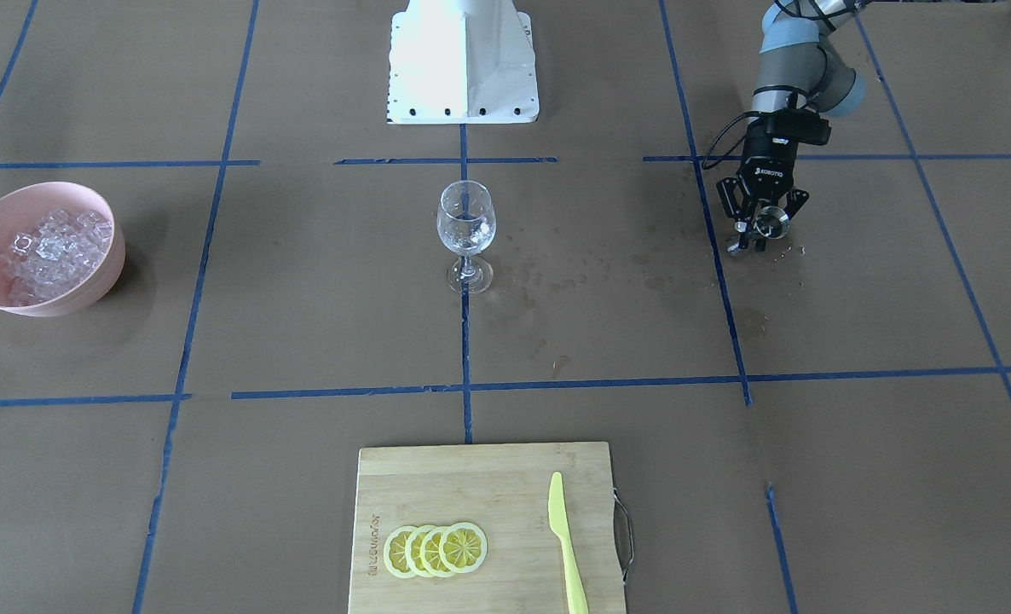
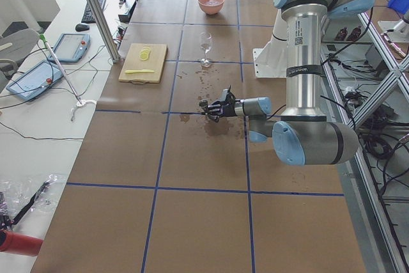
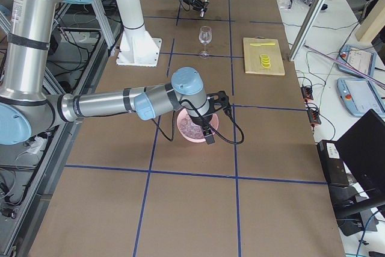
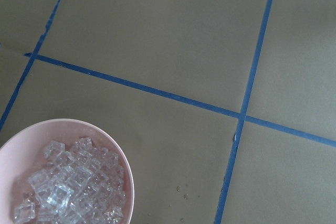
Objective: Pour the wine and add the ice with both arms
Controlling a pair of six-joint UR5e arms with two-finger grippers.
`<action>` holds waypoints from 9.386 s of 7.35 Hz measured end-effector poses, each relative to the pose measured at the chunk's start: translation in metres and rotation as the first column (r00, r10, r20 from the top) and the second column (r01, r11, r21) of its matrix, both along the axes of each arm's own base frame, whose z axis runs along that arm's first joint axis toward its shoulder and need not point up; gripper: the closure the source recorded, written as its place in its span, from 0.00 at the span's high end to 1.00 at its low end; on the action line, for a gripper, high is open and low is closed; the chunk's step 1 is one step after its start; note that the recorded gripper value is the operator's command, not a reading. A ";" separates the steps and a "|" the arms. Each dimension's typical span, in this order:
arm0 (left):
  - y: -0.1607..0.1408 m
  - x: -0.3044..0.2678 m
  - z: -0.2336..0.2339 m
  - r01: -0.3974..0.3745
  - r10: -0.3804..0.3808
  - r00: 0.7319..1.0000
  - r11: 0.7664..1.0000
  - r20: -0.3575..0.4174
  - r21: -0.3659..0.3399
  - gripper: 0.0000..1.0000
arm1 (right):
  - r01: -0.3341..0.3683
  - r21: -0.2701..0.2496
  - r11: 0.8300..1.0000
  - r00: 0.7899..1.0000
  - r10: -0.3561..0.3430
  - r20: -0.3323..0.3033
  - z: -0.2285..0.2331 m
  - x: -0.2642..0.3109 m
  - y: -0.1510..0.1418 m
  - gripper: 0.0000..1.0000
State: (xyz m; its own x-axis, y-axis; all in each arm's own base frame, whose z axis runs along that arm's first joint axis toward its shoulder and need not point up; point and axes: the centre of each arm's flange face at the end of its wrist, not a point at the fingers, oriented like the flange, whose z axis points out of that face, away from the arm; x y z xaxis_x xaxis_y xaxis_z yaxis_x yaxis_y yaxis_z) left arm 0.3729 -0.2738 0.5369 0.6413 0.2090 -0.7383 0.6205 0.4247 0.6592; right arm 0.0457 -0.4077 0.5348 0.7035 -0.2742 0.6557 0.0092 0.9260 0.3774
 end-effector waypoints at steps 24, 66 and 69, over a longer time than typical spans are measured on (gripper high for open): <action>-0.018 0.161 -0.327 -0.126 -0.198 0.750 0.894 0.631 0.431 0.00 | -0.002 -0.017 1.000 1.000 0.001 -0.001 0.008 0.001 0.004 1.00; 0.022 -0.078 -0.035 -0.133 0.044 0.980 0.869 0.194 0.477 0.00 | -0.007 -0.020 1.000 1.000 0.007 -0.003 0.010 0.004 0.005 1.00; 0.022 -0.069 -0.007 -0.124 0.140 0.990 0.945 -0.032 0.301 0.00 | -0.009 -0.019 1.000 1.000 0.009 -0.003 0.010 0.005 0.006 1.00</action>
